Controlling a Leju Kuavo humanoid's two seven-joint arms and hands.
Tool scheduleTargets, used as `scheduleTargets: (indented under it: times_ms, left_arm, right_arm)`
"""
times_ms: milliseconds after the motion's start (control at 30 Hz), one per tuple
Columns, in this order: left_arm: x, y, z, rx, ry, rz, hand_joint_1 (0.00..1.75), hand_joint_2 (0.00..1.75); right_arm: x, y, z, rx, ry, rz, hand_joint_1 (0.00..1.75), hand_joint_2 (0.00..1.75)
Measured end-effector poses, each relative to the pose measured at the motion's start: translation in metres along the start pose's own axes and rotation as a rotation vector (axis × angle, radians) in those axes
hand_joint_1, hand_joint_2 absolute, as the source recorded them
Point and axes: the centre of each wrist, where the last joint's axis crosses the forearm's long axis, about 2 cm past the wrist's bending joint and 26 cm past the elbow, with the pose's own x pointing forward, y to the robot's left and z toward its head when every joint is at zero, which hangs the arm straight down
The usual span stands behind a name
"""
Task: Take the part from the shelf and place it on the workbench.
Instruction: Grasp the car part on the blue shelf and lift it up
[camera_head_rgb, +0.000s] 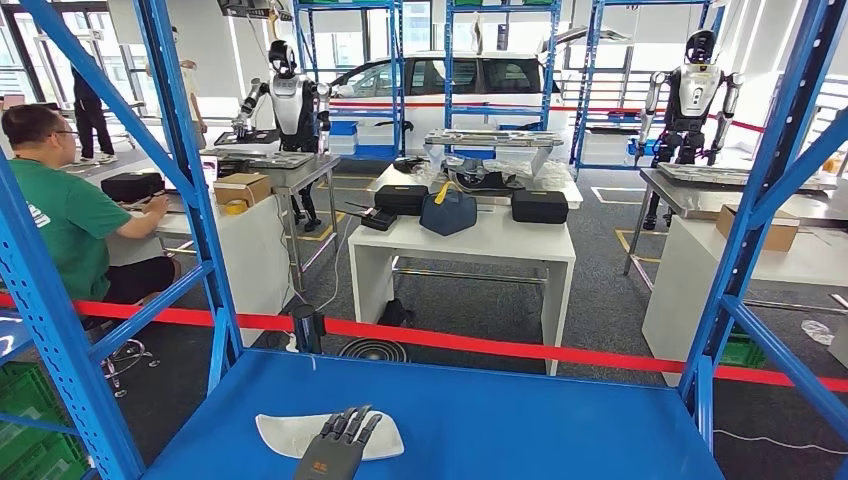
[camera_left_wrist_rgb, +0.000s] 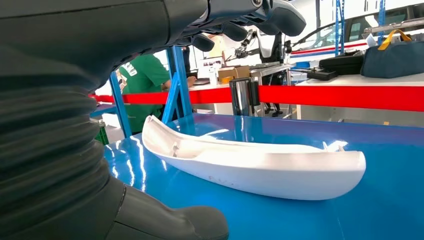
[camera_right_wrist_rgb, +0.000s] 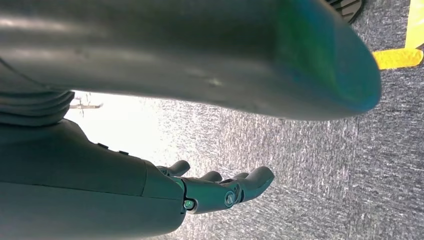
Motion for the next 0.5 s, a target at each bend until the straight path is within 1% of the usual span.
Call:
scheduleTargets:
  times_ms: [133, 367, 500]
  left_arm:
    - [-0.001, -0.002, 0.001, -0.005, 0.037, 0.014, 0.0, 1.75]
    - [-0.009, -0.011, 0.008, -0.075, 0.155, 0.083, 0.0, 1.75]
    - [-0.013, -0.013, 0.01, -0.086, 0.224, 0.098, 0.0, 1.75]
  right_arm:
    - [0.0, 0.0, 0.0, 0.001, 0.001, 0.003, 0.0, 0.0]
    - [-0.001, 0.001, 0.0, 0.003, 0.01, 0.006, 0.0, 0.0]
    - [-0.001, 0.002, 0.0, 0.004, 0.014, 0.001, 0.0, 0.0]
